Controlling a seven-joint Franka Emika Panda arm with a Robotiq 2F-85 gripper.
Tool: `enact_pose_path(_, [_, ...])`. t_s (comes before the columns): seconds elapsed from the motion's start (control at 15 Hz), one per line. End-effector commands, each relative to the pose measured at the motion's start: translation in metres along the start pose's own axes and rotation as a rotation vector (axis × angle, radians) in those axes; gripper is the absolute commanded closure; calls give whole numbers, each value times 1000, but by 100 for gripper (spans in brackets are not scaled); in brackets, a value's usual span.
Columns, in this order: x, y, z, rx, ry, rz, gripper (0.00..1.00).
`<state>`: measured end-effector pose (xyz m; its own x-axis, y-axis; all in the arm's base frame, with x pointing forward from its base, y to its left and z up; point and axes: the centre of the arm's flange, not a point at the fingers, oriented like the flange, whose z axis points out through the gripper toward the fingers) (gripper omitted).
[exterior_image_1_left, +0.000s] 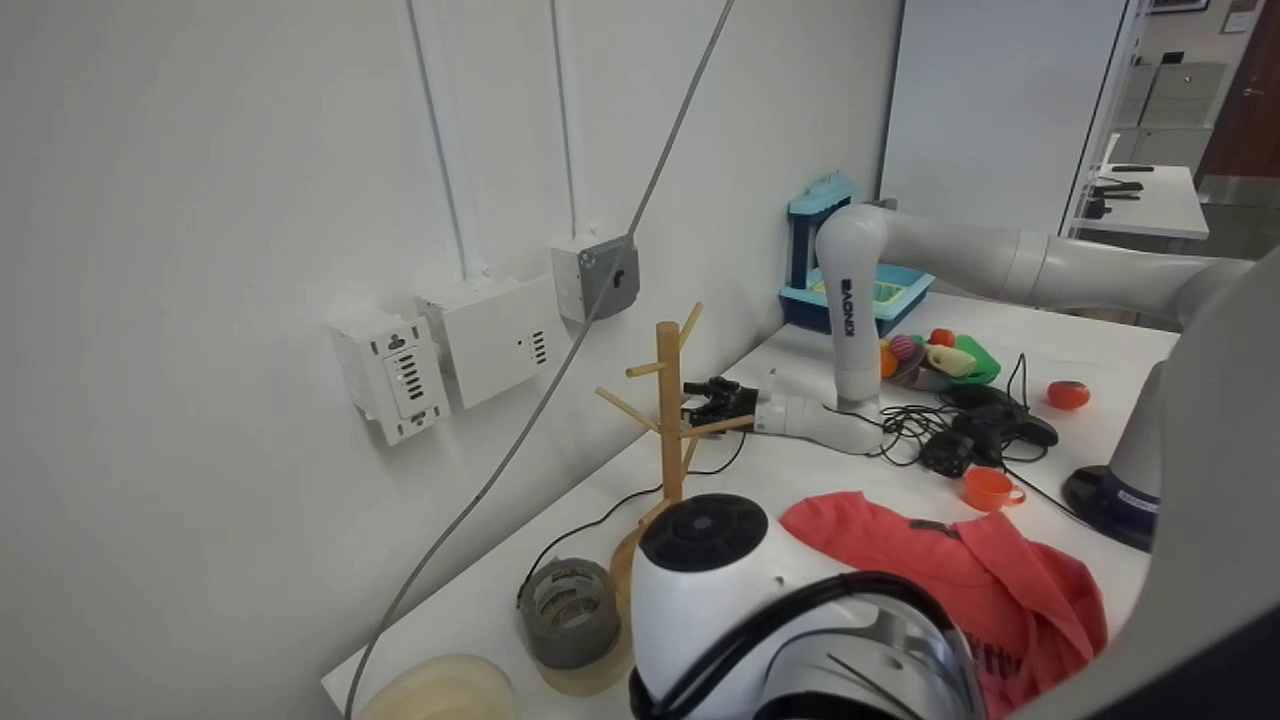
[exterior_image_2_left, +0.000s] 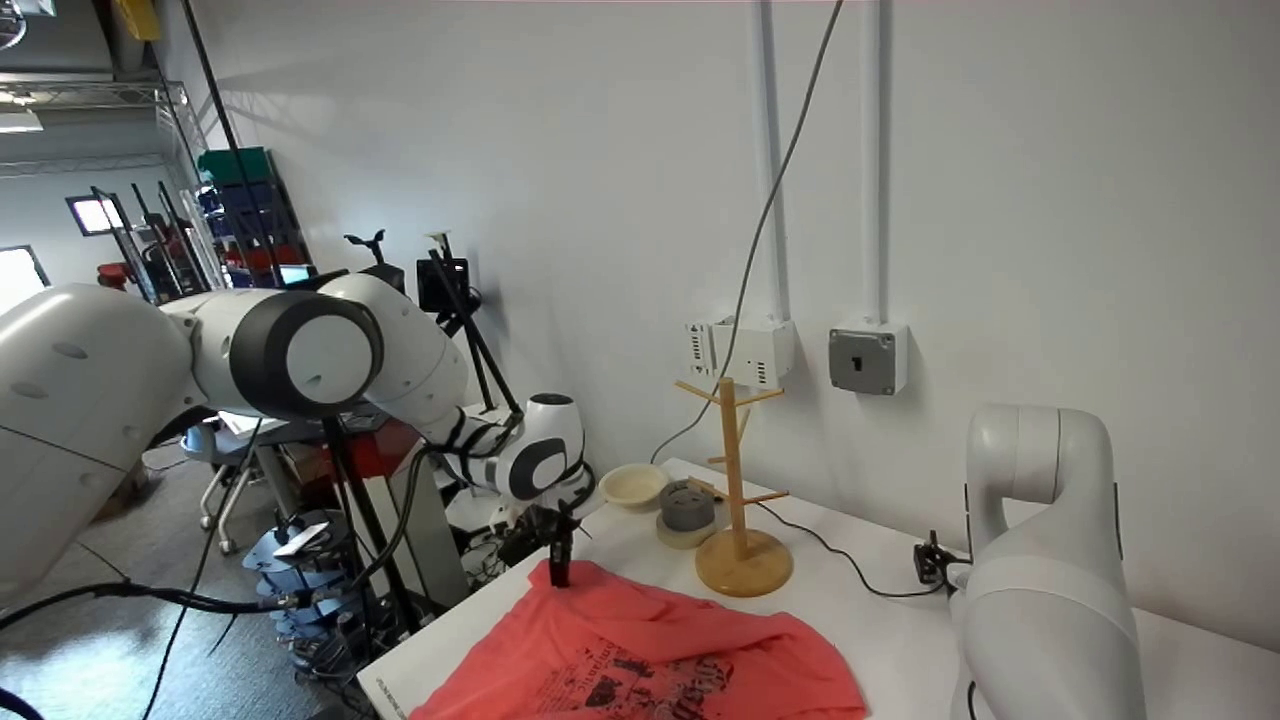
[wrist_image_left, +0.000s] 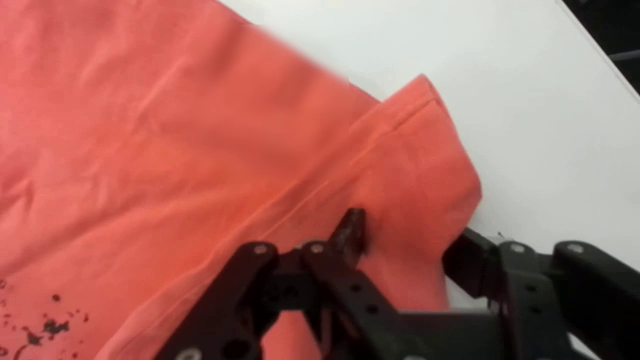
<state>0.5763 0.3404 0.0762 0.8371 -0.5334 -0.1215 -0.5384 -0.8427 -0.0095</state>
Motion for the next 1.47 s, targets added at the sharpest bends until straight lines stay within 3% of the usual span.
enact_pose_path(0.0, [1, -6, 2, -25, 20, 1, 93])
enact_pose_path(0.13, [-5, 0, -6, -22, 28, -15, 100])
enact_pose_path(0.27, [-9, 9, -17, -8, 32, -22, 96])
enact_pose_path(0.8, [-14, 58, -83, 3, 77, -79, 96])
enact_pose_path(1.4, [64, 133, -119, -183, 319, -150, 96])
